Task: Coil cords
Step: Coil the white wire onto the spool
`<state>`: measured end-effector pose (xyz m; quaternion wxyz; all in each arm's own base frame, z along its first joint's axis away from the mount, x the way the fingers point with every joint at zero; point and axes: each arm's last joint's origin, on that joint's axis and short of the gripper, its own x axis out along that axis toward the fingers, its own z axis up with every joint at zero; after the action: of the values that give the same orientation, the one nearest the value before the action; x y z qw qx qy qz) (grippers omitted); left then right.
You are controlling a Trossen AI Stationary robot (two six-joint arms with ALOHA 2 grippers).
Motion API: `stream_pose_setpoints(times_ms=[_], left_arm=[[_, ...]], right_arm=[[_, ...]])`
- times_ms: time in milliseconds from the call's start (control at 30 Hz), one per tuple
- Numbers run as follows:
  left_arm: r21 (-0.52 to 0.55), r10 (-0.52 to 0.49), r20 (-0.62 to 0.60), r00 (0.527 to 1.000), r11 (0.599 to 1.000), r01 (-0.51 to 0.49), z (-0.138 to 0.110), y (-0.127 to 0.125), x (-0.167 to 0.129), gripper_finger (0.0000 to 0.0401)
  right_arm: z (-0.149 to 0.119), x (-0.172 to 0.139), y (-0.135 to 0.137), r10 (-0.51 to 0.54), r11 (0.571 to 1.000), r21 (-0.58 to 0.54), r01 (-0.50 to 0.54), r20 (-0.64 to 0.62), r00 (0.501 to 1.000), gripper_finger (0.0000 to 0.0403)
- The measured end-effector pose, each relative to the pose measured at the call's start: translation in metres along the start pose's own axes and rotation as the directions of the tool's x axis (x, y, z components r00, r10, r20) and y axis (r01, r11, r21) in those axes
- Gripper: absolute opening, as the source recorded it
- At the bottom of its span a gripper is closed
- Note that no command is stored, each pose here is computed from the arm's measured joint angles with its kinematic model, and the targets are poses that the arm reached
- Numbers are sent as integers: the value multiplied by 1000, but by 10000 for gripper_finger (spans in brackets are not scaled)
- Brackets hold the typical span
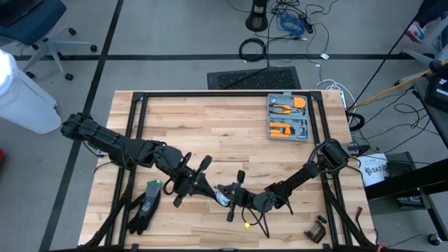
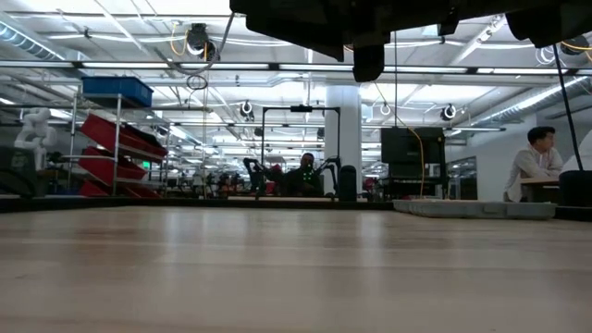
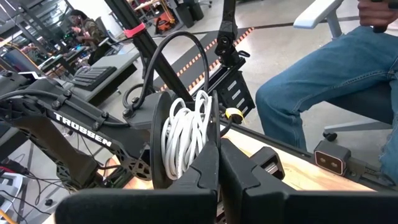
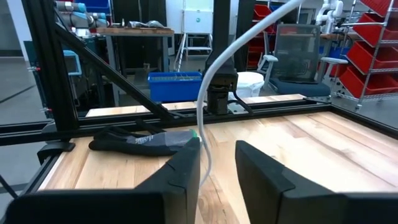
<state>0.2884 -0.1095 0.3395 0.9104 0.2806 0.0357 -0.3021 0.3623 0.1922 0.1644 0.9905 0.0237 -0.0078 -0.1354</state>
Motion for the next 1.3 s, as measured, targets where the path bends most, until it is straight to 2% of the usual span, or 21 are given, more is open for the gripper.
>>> stream_pose_setpoints(times_ms=[100,300,400,700,833,933,1100,1300], left_arm=[[0,0,0,1000,1000,0,0,0,0,0],[0,0,0,1000,1000,0,0,0,0,0],[0,0,0,1000,1000,0,0,0,0,0],[0,0,0,1000,1000,0,0,0,0,0],[0,0,0,1000,1000,0,0,0,0,0],[0,0,0,1000,1000,0,0,0,0,0],[0,0,0,1000,1000,0,0,0,0,0],[-18,-35,-54,998,999,34,-5,-3,-1,0]], right_arm=[[0,0,0,1,1000,-1,-1,0,1000,83],[0,0,0,23,1000,-22,-23,-2,1000,16],[0,0,1,38,999,-26,-38,-1,999,7],[1,3,-2,43,999,-16,-43,2,999,93],[1,5,-3,57,998,-11,-56,2,998,106],[1,6,-4,59,998,7,-59,2,998,82],[1,6,-4,57,998,7,-57,2,998,9],[-1,-1,1,68,998,1,-68,-53,996,2]])
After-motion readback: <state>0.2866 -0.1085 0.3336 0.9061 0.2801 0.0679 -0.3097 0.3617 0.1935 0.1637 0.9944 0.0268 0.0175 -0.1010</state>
